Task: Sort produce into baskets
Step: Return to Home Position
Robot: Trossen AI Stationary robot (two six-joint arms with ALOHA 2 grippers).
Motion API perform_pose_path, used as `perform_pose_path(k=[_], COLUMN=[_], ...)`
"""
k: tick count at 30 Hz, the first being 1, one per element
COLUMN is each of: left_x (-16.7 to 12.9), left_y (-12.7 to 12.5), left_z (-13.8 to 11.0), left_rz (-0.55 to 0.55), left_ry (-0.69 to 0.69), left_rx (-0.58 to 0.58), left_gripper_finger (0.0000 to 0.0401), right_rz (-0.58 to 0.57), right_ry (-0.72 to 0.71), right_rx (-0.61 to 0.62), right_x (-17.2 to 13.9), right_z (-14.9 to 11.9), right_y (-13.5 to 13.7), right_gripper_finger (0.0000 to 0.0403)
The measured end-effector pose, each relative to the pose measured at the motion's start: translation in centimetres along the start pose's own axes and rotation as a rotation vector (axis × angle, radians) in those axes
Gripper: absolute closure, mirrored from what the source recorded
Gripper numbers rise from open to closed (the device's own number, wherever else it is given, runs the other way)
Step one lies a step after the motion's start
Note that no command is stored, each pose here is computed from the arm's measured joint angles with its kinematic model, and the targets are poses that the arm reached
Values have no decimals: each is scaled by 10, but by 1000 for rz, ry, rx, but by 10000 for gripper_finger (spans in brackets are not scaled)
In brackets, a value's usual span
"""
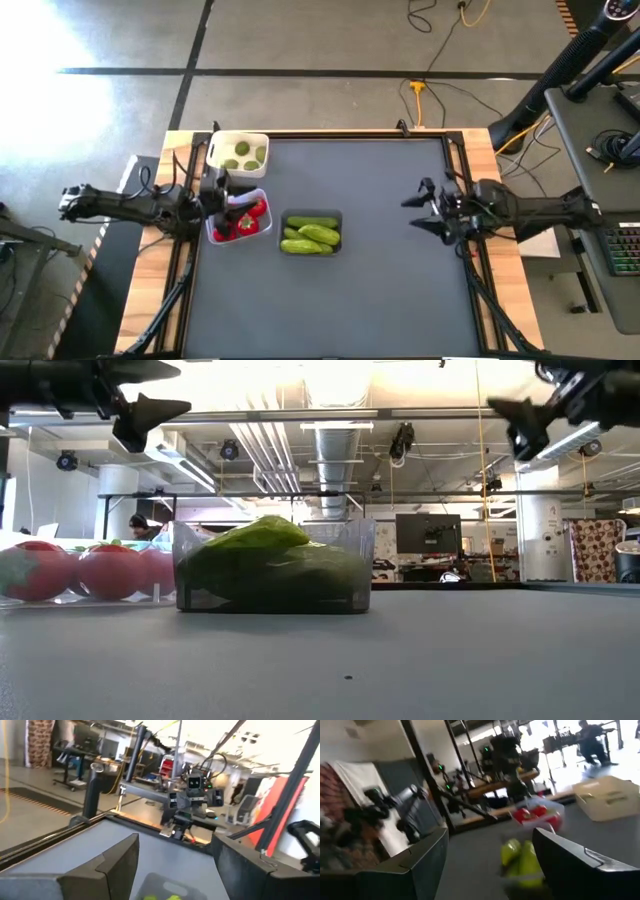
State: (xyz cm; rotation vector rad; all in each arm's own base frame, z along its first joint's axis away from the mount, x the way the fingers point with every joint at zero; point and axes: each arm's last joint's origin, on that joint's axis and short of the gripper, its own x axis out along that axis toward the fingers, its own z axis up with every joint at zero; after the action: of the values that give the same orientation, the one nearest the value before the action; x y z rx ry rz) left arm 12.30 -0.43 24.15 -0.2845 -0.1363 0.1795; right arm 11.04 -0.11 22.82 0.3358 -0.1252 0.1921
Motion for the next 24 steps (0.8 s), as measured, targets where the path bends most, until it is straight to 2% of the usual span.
perform_pose_path(k=[4,9,17,20,24], left_x=[-4,-7,-11,-13,-19], left_y=[2,2,7,10,15], left_z=[-8,-17,-38,-47,-58], left_rz=[-56,-161,-141,-152,-182], left_ry=[-11,-12,37,51,50], left_rx=[-15,-21,-14,-8,16], left_gripper_finger=[170,170,170,170,170], right_rz=[40,-28,-29,-65,-21], right_ry=[-11,6,-3,-52,-69], right_rx=[-36,-83,-40,-70,-127], right_x=[1,1,-13,-21,-21], right_z=[7,-6,-31,-34,-37], right_y=[13,18,16,13,13], right_gripper_finger=[119,119,119,119,119])
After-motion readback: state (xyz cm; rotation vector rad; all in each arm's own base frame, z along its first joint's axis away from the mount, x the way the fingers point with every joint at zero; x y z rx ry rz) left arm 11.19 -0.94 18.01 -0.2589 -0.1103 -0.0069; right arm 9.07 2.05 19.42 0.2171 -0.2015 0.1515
